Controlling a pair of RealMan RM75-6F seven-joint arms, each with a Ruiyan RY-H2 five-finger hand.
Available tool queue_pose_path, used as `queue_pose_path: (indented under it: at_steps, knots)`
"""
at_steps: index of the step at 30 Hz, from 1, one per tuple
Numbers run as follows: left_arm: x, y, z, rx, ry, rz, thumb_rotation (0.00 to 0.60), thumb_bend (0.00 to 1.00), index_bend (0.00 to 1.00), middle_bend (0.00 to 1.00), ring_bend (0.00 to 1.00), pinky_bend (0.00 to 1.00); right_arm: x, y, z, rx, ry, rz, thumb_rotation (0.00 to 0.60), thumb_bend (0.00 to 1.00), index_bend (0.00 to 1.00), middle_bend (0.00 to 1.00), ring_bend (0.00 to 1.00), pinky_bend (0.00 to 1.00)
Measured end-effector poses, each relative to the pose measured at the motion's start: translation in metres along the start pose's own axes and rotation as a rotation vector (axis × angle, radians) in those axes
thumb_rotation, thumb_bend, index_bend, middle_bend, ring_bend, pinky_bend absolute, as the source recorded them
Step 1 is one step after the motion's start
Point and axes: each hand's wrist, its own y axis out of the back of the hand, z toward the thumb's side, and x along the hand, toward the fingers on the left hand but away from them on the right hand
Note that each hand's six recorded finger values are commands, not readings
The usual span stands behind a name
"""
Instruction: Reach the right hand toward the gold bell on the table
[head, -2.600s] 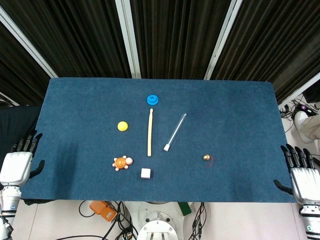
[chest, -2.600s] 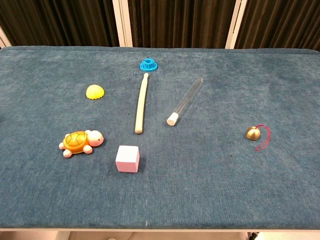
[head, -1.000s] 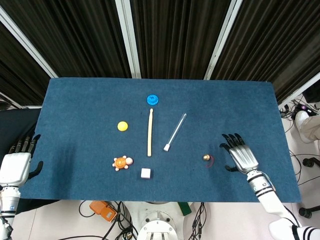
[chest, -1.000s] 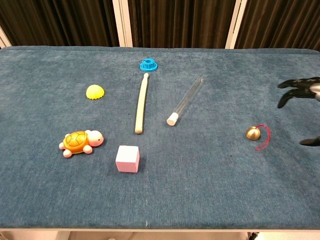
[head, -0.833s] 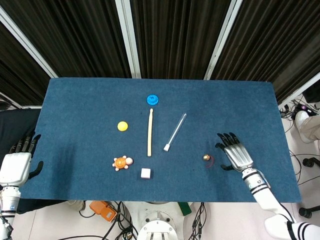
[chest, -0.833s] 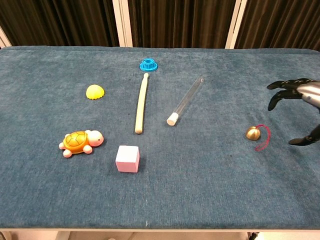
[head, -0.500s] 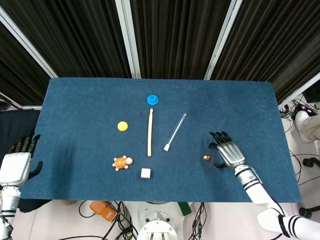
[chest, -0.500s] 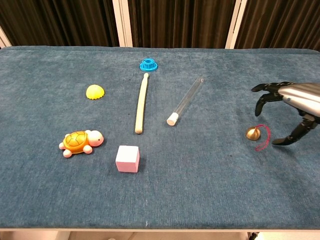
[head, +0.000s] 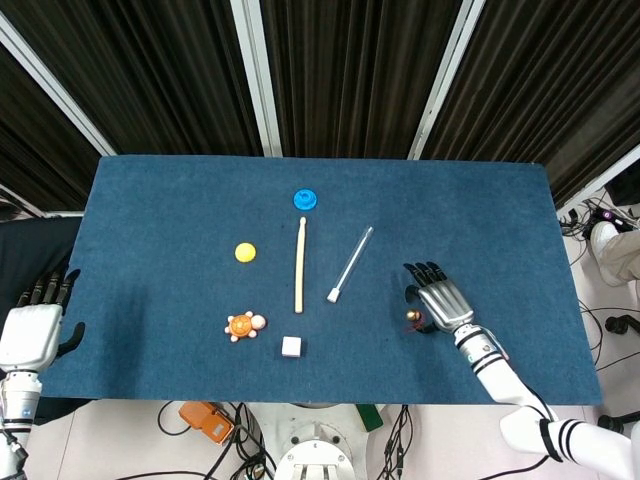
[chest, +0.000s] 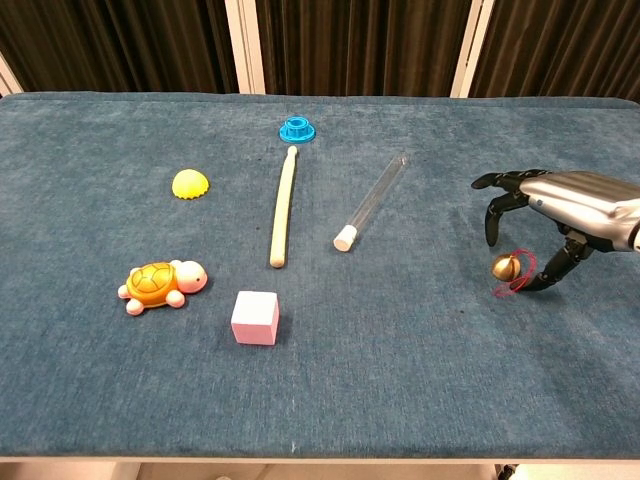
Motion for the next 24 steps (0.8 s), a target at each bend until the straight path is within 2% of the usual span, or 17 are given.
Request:
queue_pose_path:
  at_steps: [8,14,20,24]
  knots:
    - [0.0,0.0,0.0,-0.005,0.003,-0.002,0.6,0.35,0.0,0.0,0.03,0.17,-0.002,-0.002,0.002,-0.005,0.01,0.014,0.6,0.38,0.57,0.1,0.11,0.11]
    - [0.0,-0.001,-0.001,-0.021,0.014,-0.009,0.6,0.35,0.0,0.0,0.03,0.17,-0.001,0.002,0.002,-0.024,0.014,-0.004,0.6,0.5,0.63,0.1,0.12,0.12]
    - [0.0,-0.001,-0.002,-0.022,0.015,-0.009,0.6,0.35,0.0,0.0,0.03,0.17,-0.001,0.023,-0.001,-0.049,0.015,-0.054,0.6,0.53,0.65,0.1,0.12,0.12]
    - [-0.001,0.0,-0.001,-0.02,0.015,-0.009,0.6,0.35,0.0,0.0,0.03,0.17,-0.006,0.053,0.003,-0.05,0.03,-0.118,0.6,0.53,0.65,0.1,0.12,0.12]
